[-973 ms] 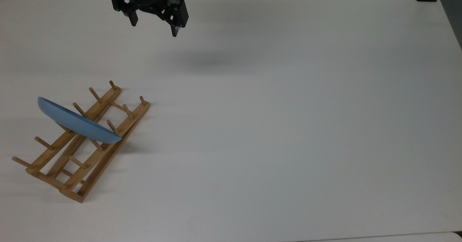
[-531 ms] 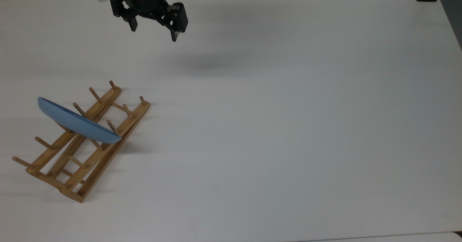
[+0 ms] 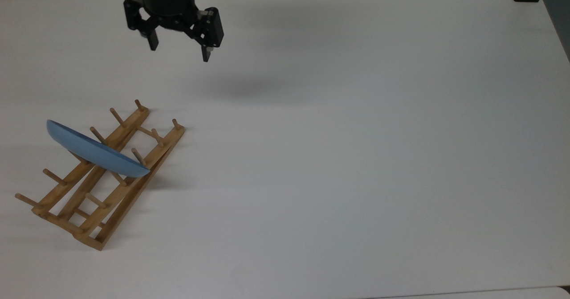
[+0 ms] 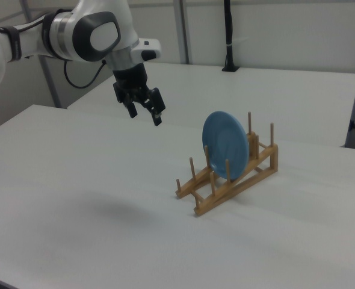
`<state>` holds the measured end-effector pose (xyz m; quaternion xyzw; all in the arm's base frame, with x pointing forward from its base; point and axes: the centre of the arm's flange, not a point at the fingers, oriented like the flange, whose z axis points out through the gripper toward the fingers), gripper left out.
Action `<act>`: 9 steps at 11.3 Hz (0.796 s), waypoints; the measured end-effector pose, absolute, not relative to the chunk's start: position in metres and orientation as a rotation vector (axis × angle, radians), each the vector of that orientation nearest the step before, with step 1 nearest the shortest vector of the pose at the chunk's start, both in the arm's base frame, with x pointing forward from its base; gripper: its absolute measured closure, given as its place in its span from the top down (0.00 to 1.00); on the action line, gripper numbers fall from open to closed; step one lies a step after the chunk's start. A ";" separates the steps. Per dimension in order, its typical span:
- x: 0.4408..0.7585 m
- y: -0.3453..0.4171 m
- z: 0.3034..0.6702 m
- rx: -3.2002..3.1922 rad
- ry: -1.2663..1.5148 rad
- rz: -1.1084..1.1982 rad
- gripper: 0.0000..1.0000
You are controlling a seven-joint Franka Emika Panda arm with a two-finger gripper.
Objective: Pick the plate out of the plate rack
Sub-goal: 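Move the open gripper toward the blue plate in the wooden rack, then lower the open gripper over the rim of the blue plate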
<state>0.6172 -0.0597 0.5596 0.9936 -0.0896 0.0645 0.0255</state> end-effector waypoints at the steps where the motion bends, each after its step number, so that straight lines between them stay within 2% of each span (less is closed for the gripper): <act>1: 0.620 -0.064 0.563 3.068 -0.234 0.254 1.00; 6: 0.637 -0.112 0.582 2.946 0.043 0.569 0.96; 9: 0.645 -0.151 0.577 2.830 0.222 0.650 0.91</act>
